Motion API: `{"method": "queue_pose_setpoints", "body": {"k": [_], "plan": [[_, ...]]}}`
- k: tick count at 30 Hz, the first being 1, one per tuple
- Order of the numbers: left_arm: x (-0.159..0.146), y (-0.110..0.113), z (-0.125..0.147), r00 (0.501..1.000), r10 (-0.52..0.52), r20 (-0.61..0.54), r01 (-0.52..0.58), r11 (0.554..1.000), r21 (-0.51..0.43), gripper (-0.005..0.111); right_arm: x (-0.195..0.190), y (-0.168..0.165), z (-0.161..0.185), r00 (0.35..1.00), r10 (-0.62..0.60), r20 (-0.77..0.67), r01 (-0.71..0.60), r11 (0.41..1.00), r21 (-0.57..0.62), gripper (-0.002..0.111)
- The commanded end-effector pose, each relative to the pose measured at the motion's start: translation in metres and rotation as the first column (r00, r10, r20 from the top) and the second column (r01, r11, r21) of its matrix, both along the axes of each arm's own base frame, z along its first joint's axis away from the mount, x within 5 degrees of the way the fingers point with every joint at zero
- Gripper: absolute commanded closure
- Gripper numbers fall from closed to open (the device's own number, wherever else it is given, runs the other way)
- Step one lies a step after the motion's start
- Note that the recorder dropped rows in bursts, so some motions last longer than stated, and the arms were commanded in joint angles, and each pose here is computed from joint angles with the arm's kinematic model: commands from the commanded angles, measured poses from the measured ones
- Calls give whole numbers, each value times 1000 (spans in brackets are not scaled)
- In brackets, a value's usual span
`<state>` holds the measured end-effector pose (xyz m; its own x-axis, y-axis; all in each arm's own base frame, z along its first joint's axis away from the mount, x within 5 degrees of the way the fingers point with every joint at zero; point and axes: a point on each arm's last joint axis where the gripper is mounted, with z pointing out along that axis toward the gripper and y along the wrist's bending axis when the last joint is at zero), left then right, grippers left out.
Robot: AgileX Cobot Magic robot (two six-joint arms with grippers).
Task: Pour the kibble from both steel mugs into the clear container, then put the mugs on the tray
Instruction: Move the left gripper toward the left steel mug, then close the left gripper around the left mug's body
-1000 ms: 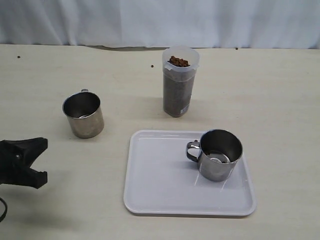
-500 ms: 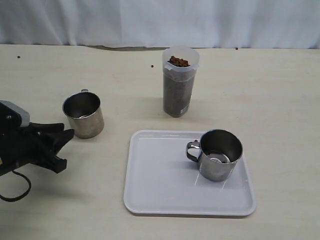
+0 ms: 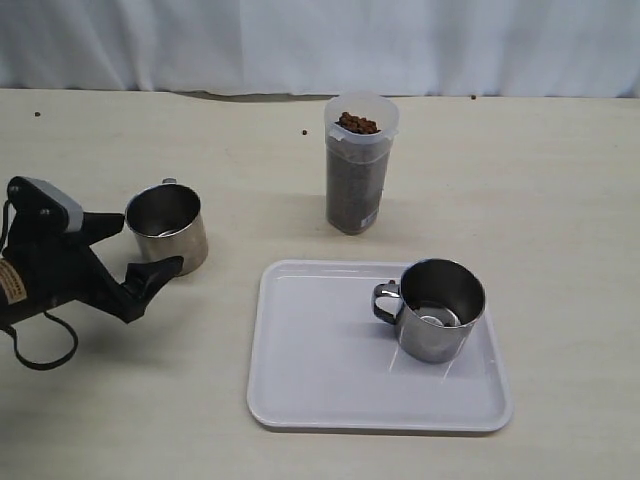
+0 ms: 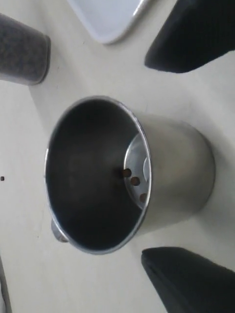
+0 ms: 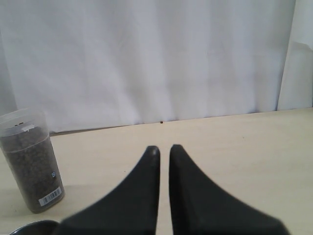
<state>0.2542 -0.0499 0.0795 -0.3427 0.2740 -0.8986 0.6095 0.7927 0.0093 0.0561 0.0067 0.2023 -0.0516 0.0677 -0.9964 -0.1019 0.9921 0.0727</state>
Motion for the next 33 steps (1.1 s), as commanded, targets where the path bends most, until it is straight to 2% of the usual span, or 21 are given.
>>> {"method": "queue_pose_setpoints", "body": {"k": [1,4,9,15,22,24,25,29,31,33], "plan": [[11,-2,-12,1000,-8,-8,8,1000,-2,23,0,0,0,1000,-2,11,2,1000,4,103],[21,-3,-13,1000,-16,22,16,1000,-15,23,0,0,0,1000,-2,11,2,1000,4,103],[33,-9,-13,993,-86,77,90,995,-45,23,0,0,0,1000,-2,11,2,1000,4,103],[47,-17,-22,989,-115,90,120,992,-49,23,0,0,0,1000,-2,11,2,1000,4,103],[51,-21,-21,980,-148,135,160,984,-79,26,0,0,0,1000,-2,11,2,1000,4,103],[51,-21,-21,980,-148,136,160,984,-80,36,0,0,0,1000,-2,11,2,1000,4,103],[51,-21,-21,980,-148,134,159,984,-79,45,0,0,0,1000,-2,11,2,1000,4,103],[50,-23,-22,975,-176,132,187,980,-75,90,0,0,0,1000,-2,11,2,1000,4,103],[49,-24,-21,972,-192,136,203,977,-70,107,0,0,0,1000,-2,11,2,1000,4,103],[49,-24,-19,968,-203,146,214,975,-66,107,0,0,0,1000,-2,11,2,1000,4,103]]}}
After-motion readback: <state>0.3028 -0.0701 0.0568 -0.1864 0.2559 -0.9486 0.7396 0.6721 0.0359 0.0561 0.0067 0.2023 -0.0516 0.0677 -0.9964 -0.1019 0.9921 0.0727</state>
